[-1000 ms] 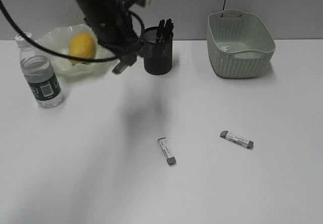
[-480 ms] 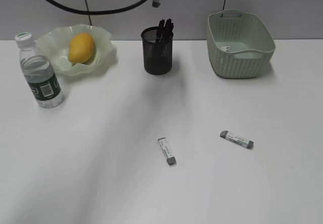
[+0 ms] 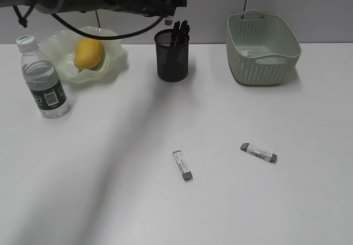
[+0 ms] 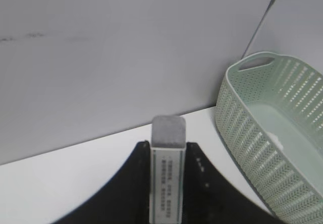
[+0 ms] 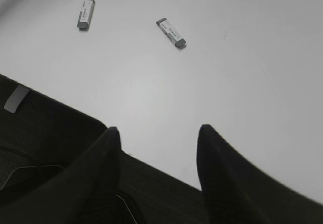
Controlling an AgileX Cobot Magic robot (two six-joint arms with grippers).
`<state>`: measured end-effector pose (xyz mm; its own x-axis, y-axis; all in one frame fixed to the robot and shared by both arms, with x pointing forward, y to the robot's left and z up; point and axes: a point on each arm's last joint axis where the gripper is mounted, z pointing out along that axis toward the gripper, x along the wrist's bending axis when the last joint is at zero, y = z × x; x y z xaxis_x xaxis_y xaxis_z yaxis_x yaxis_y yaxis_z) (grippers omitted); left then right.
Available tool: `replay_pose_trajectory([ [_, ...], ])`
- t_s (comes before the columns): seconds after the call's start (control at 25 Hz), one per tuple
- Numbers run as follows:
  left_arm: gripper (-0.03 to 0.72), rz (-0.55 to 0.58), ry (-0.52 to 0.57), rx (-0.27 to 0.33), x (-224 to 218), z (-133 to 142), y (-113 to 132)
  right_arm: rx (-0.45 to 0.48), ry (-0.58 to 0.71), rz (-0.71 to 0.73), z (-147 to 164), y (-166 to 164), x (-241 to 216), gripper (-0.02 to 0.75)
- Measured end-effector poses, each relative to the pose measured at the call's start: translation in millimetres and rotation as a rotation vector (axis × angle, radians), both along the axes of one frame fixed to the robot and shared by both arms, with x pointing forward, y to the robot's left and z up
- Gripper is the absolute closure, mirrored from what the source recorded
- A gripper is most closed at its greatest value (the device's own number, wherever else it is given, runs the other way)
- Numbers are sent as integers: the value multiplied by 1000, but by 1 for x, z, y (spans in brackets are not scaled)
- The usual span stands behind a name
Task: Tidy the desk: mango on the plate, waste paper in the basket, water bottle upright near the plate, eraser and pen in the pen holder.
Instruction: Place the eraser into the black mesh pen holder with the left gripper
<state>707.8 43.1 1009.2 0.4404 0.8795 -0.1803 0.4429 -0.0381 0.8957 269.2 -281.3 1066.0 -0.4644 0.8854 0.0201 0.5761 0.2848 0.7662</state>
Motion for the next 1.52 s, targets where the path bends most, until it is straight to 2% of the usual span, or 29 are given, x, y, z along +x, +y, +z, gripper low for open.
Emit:
replay_pose_trajectory([
  [0.48,515,19,43,20,10,-47,-3,1,-2,0,0,0,0,342],
  [0.8,349,15,62,28,10,-48,-1,1,-3,0,0,0,0,342],
  [1.0,325,-25,124,64,1,-34,0,1,-3,0,0,0,0,342],
  [1.2,323,-109,197,198,-20,2,8,1,-3,0,0,0,0,342],
  [1.4,319,-175,371,405,-49,29,30,-5,-9,-4,0,-1,1,342],
  [1.52,319,-188,517,517,-63,33,48,1,0,-1,0,1,2,342],
])
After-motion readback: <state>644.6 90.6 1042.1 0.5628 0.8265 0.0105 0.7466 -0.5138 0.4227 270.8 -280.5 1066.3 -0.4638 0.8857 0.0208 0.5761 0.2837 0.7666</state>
